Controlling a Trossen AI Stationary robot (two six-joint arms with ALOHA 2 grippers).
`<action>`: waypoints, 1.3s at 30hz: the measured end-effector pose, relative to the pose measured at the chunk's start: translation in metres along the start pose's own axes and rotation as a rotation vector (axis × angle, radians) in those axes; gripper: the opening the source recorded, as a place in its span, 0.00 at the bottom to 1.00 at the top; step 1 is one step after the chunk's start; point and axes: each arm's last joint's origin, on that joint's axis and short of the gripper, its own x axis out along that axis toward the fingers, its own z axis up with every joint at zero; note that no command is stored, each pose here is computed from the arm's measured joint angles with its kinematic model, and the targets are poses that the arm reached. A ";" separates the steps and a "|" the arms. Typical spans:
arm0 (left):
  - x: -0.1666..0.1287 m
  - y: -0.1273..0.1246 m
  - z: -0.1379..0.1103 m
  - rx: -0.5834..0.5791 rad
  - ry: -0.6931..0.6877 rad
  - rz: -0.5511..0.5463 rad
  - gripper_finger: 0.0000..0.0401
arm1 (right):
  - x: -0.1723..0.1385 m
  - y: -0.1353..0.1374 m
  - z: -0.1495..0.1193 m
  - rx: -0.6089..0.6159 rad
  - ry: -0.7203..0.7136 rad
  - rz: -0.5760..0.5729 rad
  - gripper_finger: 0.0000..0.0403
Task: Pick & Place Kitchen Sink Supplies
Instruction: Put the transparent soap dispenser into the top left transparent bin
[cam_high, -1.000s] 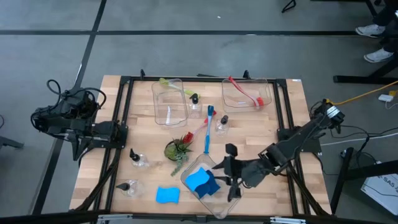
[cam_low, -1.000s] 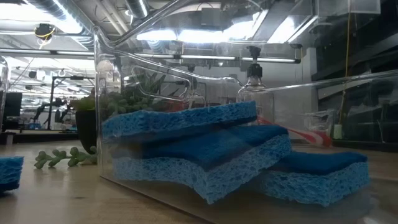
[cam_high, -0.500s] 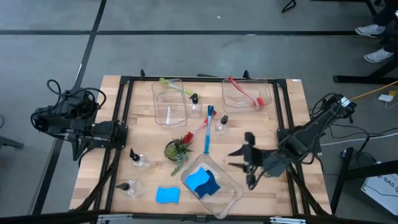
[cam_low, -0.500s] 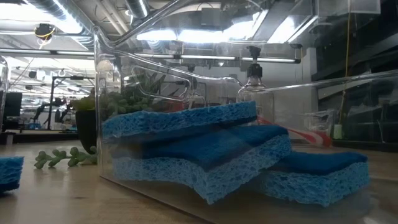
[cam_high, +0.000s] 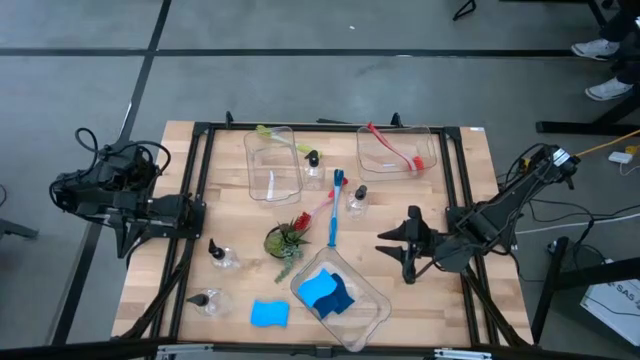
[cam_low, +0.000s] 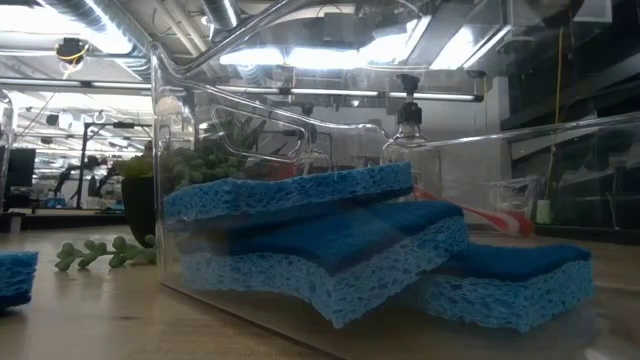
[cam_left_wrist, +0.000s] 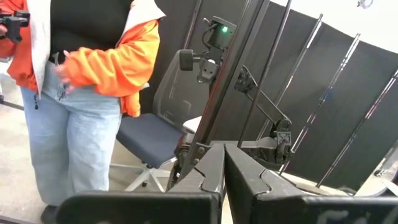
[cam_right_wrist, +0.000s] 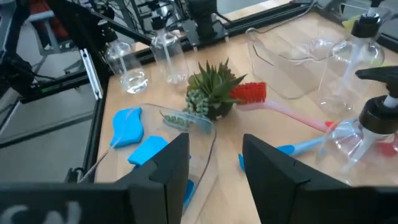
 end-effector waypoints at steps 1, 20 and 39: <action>0.000 0.000 0.000 0.000 0.000 -0.001 0.02 | 0.000 0.000 -0.001 0.000 -0.001 0.000 0.37; 0.000 0.000 0.000 0.000 0.000 0.000 0.02 | 0.021 -0.029 0.031 0.159 -0.283 -0.313 0.37; -0.001 0.005 0.009 0.226 -0.095 0.282 0.02 | 0.035 -0.047 0.061 0.359 -0.469 -0.352 0.37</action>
